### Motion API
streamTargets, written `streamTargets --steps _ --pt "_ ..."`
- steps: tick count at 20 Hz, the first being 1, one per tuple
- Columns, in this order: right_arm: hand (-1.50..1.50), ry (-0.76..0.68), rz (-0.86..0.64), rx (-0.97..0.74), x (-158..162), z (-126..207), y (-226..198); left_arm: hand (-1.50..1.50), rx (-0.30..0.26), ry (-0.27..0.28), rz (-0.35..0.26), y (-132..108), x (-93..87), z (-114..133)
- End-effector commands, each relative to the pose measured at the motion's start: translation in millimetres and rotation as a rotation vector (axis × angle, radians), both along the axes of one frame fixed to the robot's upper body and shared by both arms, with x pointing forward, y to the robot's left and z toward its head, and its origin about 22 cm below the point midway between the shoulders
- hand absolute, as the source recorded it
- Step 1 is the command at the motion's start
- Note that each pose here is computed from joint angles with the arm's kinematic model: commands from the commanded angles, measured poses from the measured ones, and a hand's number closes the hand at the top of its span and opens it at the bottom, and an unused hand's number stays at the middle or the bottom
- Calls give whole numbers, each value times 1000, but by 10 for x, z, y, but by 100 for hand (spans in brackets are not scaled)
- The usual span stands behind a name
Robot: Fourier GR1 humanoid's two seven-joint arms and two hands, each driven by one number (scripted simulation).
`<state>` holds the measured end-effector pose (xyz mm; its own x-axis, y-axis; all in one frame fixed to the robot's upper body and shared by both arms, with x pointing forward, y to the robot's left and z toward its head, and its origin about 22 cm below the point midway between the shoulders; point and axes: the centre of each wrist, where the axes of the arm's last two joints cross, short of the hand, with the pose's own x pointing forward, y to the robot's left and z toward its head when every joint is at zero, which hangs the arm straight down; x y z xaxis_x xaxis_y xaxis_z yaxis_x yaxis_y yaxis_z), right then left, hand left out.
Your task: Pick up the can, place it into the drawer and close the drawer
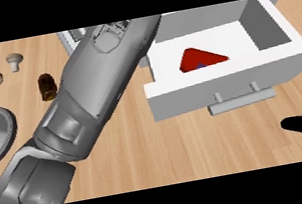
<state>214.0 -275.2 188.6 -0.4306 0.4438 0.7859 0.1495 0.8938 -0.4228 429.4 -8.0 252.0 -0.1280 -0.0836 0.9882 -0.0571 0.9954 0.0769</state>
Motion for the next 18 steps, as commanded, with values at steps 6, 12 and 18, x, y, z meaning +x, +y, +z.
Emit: streamTargets --steps 6,12,18 --pt "-150 -29 -34 -323 438 -154 287 -150 -56 -28 -5 -88 -6 116" --pt "-150 0 -81 -468 800 -431 412 -150 -14 -32 -24 -56 50 50" --pt "-150 31 -128 -650 1082 -825 394 -150 -19 -21 -28 -20 73 154"
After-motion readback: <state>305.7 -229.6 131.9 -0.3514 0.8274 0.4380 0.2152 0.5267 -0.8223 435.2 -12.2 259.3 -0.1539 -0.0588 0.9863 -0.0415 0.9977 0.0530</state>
